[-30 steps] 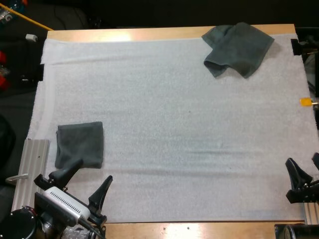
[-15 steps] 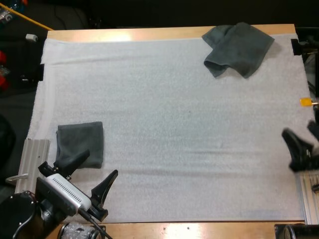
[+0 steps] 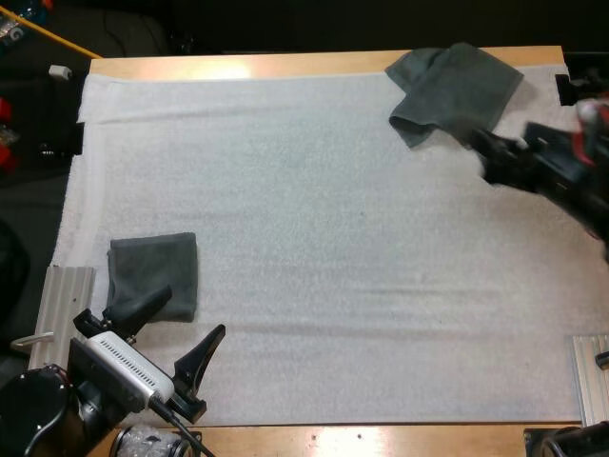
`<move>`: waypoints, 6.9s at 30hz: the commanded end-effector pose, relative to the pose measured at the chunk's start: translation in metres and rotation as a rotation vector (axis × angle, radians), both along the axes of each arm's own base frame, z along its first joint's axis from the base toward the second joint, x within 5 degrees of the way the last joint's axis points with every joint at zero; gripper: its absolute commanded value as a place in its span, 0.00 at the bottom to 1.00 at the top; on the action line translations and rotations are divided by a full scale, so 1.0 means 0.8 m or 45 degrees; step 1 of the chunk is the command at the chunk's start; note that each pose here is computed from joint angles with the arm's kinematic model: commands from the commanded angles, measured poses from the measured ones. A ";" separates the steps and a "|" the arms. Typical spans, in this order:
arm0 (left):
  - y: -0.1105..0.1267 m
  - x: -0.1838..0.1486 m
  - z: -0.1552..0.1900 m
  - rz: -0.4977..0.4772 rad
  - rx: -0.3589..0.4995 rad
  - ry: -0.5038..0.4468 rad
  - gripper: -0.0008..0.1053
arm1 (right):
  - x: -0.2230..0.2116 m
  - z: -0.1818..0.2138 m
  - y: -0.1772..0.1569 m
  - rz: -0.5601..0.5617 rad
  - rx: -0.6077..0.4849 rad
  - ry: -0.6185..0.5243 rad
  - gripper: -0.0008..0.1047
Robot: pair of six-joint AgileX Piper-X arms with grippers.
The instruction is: Pick towel from pile, fold and stack
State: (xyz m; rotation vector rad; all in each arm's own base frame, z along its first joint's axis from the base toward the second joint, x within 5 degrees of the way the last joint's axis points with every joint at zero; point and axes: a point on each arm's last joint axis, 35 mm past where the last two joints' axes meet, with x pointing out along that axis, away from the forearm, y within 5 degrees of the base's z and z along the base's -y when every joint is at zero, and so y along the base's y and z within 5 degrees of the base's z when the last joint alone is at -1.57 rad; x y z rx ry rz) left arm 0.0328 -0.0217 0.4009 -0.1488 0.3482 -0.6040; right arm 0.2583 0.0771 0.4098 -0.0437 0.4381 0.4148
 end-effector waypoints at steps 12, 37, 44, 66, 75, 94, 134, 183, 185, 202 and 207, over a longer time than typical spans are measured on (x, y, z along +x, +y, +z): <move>0.000 -0.001 0.003 -0.008 -0.016 -0.001 0.67 | 0.128 -0.061 0.052 -0.285 -0.104 0.188 0.71; 0.000 -0.003 -0.003 -0.001 -0.020 0.070 0.66 | 0.308 -0.297 0.078 -0.481 -0.395 0.506 0.67; 0.000 -0.003 -0.003 -0.001 -0.020 0.071 0.66 | 0.330 -0.329 0.048 -0.548 -0.393 0.545 0.52; -0.004 0.016 0.006 0.000 -0.026 0.056 0.66 | 0.255 -0.148 0.085 -0.118 -0.693 0.395 0.01; -0.002 0.006 0.029 -0.011 -0.051 -0.039 0.66 | 0.159 -0.020 0.088 -0.049 -0.664 0.293 0.01; -0.002 -0.002 0.040 -0.069 -0.074 -0.069 0.66 | -0.072 0.078 0.097 0.210 -0.676 0.507 0.01; -0.004 -0.004 0.040 -0.131 -0.089 -0.065 0.66 | 0.060 -0.083 0.235 0.198 -0.591 0.519 0.53; 0.004 -0.037 -0.023 -0.108 0.040 0.628 0.66 | 0.029 -0.317 0.210 0.028 -0.461 0.992 0.01; 0.004 -0.037 -0.023 -0.108 0.040 0.628 0.66 | 0.029 -0.300 0.212 0.023 -0.497 0.906 0.01; 0.004 -0.037 -0.023 -0.109 0.039 0.626 0.66 | 0.018 -0.209 0.224 0.152 -0.611 0.533 0.01; 0.004 -0.037 -0.023 -0.109 0.039 0.626 0.66 | 0.011 -0.155 0.242 0.144 -0.718 0.204 0.01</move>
